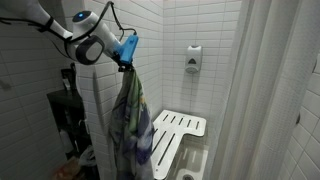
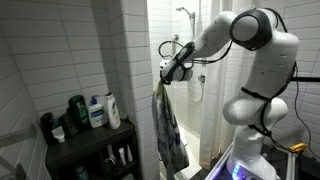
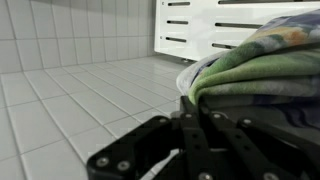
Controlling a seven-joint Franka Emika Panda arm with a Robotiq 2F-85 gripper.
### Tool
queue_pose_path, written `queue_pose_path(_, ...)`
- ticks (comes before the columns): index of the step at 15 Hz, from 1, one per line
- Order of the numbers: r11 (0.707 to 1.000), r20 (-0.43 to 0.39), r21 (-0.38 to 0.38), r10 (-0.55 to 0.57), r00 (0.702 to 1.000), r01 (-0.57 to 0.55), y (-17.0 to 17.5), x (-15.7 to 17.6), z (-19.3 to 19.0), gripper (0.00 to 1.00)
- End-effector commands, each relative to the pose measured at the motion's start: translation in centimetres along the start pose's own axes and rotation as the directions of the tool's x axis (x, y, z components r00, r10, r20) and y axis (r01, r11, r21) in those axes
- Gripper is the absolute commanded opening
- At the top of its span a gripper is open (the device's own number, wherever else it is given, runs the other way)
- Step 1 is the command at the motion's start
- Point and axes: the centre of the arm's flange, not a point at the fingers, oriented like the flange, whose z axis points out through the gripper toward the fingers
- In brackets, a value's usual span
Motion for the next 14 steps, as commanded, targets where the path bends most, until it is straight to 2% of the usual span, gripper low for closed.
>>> queue_pose_path(1,0.999,0.009,-0.031,0.022,1.0,-0.022,0.7,-0.1,-1.4,0.07)
queue_pose_path(3,0.996,0.028,-0.076,0.038,0.999,-0.036,1.6,-0.3,-3.8,0.07)
queue_pose_path(5,0.996,0.04,-0.088,0.037,0.998,-0.034,1.6,-0.5,-4.8,0.07)
queue_pose_path(6,0.996,0.04,-0.086,0.037,0.998,-0.033,1.4,-0.5,-4.8,0.07)
queue_pose_path(7,0.996,0.046,-0.07,0.056,0.997,-0.052,1.0,-0.2,-3.2,0.02)
queue_pose_path(9,0.996,0.026,-0.042,0.081,0.996,-0.08,0.6,0.0,-2.9,0.02)
queue_pose_path(11,0.996,0.018,-0.028,0.089,0.996,-0.088,1.1,-0.2,-4.3,0.02)
queue_pose_path(14,0.998,0.003,-0.035,0.051,0.999,-0.051,2.1,0.5,-8.6,0.02)
